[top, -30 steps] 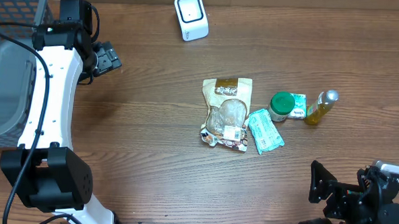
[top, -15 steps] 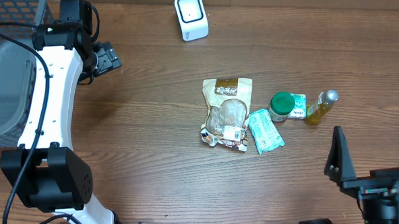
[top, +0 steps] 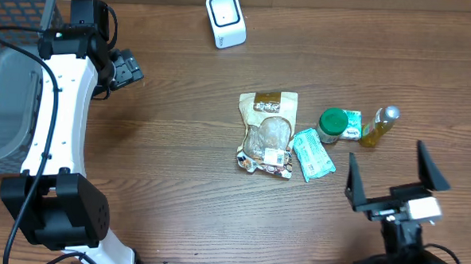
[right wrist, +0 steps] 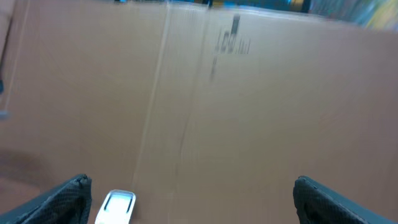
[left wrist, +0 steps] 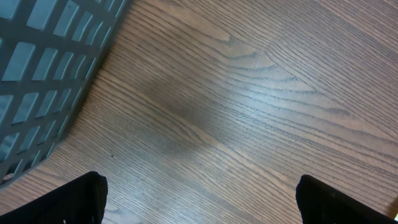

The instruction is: Scan the item barcode

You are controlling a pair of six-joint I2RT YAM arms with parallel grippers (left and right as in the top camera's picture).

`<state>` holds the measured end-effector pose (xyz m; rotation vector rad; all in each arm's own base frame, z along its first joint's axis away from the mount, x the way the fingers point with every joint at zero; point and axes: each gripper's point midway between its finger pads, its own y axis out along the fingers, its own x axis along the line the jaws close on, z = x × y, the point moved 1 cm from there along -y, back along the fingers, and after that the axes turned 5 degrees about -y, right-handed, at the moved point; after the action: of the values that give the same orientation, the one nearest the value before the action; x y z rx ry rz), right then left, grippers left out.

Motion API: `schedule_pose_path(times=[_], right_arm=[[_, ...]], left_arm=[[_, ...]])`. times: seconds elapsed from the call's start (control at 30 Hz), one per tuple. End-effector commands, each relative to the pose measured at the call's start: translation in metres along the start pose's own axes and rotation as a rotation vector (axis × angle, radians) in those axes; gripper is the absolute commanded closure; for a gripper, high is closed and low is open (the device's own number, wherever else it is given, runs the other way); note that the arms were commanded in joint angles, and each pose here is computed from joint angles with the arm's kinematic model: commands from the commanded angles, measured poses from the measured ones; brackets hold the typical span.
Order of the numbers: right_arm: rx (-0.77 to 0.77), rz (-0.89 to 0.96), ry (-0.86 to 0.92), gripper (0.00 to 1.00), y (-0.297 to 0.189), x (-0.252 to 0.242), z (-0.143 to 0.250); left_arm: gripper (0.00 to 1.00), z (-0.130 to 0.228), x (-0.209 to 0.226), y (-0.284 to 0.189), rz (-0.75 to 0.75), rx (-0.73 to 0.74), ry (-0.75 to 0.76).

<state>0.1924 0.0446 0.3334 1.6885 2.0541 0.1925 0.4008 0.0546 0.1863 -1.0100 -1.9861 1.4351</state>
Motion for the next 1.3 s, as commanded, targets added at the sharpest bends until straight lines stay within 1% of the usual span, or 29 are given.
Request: schedule_pose_path(times=[0.0,0.1,0.4,0.63,0.77,1.27], right_arm=[[0.032,-0.014,-0.001,0.0,-0.004,0.007,0.024],[0.079,-0.038,0.001,0.0,-0.006,0.015,0.052],[0.205,-0.09,0.021,0.0,-0.014,0.034,0.112],[0.398,-0.142,0.053,0.0,-0.029,0.047,0.157],[0.399,-0.118,0.042,0.0,-0.028,0.043,0.157],[0.399,-0.119,0.043,0.0,-0.028,0.043,0.157]], left_arm=[[0.0,-0.003,-0.001,-0.002,-0.003,-0.013,-0.01],[0.0,-0.003,-0.001,-0.002,-0.003,-0.013,-0.01],[0.01,-0.003,-0.001,-0.002,-0.003,-0.013,-0.01],[0.0,-0.003,-0.001,-0.002,-0.003,-0.013,-0.01],[0.0,-0.003,-0.001,-0.002,-0.003,-0.013,-0.01],[0.01,-0.003,-0.001,-0.002,-0.003,-0.013,-0.01]])
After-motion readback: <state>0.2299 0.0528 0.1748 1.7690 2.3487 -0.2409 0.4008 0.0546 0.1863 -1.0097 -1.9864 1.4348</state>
